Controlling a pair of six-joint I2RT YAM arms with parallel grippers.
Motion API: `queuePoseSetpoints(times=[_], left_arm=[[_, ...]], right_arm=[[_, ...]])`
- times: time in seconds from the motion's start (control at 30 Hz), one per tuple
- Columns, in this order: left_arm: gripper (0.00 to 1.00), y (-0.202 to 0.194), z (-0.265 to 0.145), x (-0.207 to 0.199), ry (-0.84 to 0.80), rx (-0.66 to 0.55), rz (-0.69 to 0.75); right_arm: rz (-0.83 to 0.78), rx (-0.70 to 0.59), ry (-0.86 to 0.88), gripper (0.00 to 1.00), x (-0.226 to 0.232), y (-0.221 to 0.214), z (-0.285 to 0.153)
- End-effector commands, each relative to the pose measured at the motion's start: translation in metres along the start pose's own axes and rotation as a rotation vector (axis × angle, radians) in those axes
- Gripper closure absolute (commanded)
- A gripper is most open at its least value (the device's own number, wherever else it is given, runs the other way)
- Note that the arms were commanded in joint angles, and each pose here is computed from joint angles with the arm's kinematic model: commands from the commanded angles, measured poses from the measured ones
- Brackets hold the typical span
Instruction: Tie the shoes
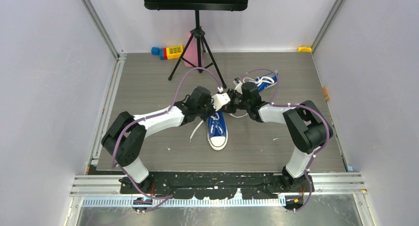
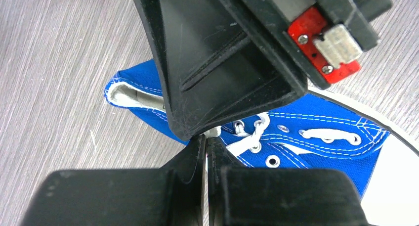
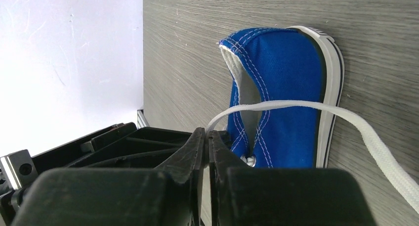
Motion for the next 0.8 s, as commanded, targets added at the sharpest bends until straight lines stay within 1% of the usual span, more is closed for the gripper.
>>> queuePoseSetpoints(times=[0.0,0.07,0.13,0.2,0.3,0.4,0.5,0.57,0.6,0.63,0.67,0.7,0.73,0.77], left_arm=[[1.00,0.017,0.000,0.006,0.016,-0.044,-0.006],[1.00,0.017,-0.002,0.008,0.028,-0.045,-0.005],[0.96,0.015,-0.004,0.008,0.041,-0.042,-0.006],[0.89,0.015,-0.010,0.009,0.056,-0.047,-0.005],[0.75,0.013,-0.018,0.009,0.072,-0.045,-0.017],[0.67,0.013,-0.030,0.008,0.079,-0.045,-0.042],[0.60,0.018,-0.044,0.011,0.125,-0.073,-0.109],[0.49,0.020,-0.056,0.022,0.226,-0.076,-0.192],[0.47,0.021,-0.062,0.026,0.261,-0.079,-0.223],[0.46,0.023,-0.067,0.027,0.274,-0.084,-0.247],[0.41,0.025,-0.071,0.030,0.305,-0.095,-0.287],[0.27,0.025,-0.076,0.037,0.367,-0.102,-0.354],[0.15,0.027,-0.078,0.038,0.370,-0.108,-0.414],[0.10,0.028,-0.078,0.038,0.337,-0.109,-0.458]], right_arm=[[-0.033,0.003,0.026,0.93,0.004,0.001,0.002],[-0.039,-0.002,0.017,0.99,0.004,0.001,0.002],[-0.047,-0.007,0.006,1.00,0.003,0.002,0.001],[-0.054,-0.009,0.000,1.00,0.003,0.004,0.000],[-0.062,-0.012,-0.001,1.00,0.005,0.005,0.000],[-0.072,-0.013,0.000,1.00,0.005,0.006,0.000],[-0.090,-0.011,0.005,1.00,0.007,0.006,0.000],[-0.102,-0.007,0.011,1.00,0.008,0.007,-0.001],[-0.107,-0.006,0.016,1.00,0.009,0.007,-0.001],[-0.114,-0.005,0.019,1.00,0.010,0.007,-0.001],[-0.120,-0.004,0.022,1.00,0.011,0.007,-0.001],[-0.129,-0.003,0.025,1.00,0.011,0.006,-0.002],[-0.137,-0.001,0.028,1.00,0.012,0.006,-0.003],[-0.146,0.000,0.032,1.00,0.012,0.006,-0.003]])
Point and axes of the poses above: each gripper's point midway between its finger pads, its own z axis out along the fingers, its own x axis along the line the jaws close on, y = z × x, the point moved 4 cm from there along -z, back along the fingers, and after that the axes turned 4 degrees about z, right-handed, at the moved point
